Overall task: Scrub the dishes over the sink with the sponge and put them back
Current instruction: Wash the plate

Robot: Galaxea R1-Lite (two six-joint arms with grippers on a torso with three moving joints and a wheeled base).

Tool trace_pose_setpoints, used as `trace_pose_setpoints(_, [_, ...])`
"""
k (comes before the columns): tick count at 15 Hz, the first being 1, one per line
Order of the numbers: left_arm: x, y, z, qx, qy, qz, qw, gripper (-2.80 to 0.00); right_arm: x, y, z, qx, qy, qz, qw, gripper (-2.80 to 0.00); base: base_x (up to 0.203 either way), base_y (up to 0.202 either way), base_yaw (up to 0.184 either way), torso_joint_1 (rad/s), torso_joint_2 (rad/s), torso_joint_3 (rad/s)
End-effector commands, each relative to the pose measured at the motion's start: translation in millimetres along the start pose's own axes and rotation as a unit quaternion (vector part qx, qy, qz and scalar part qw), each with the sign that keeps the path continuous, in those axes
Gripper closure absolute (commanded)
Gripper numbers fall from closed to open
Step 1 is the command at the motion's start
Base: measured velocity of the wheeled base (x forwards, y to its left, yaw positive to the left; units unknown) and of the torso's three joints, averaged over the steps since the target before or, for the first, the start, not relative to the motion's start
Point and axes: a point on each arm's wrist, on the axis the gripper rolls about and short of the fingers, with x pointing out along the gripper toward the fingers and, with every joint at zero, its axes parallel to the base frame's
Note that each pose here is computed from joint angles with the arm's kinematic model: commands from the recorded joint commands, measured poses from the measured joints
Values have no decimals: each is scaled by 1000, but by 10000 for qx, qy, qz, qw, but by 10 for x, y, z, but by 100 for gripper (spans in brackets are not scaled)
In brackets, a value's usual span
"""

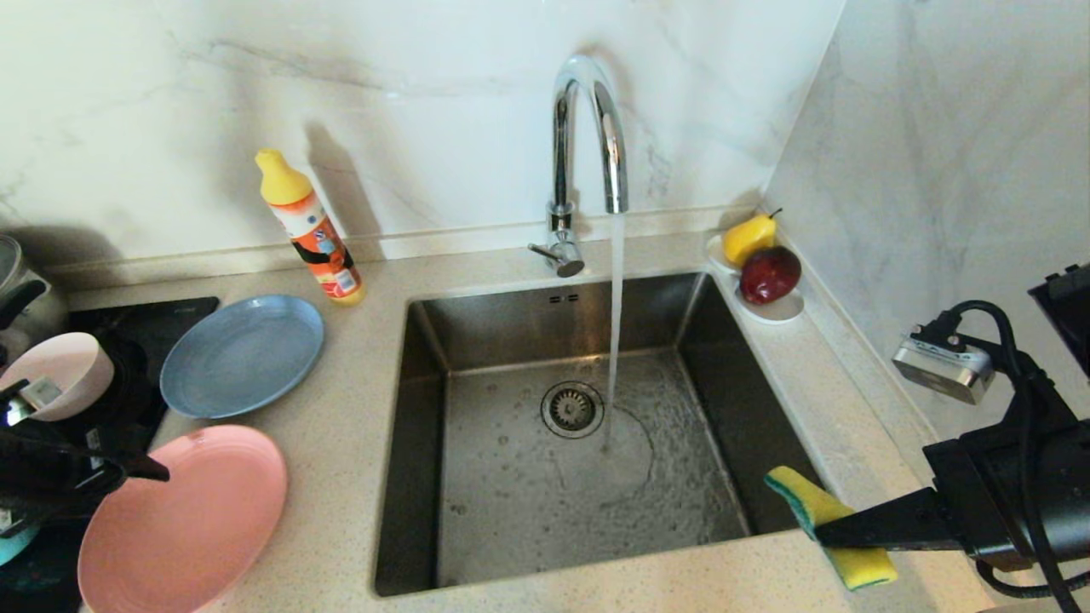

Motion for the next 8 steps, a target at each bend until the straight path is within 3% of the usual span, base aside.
trace_pose_setpoints(1, [54, 13, -29, -34, 127, -49, 9999, -280, 27, -13, 6, 47, 66, -5, 10000, 0, 0, 0, 0, 0, 0, 0])
trace_pose_setpoints(8, [94, 9, -87, -179, 306, -519, 9980, -280, 41, -28, -4, 62, 77, -11, 10000, 0, 0, 0, 0, 0, 0, 0])
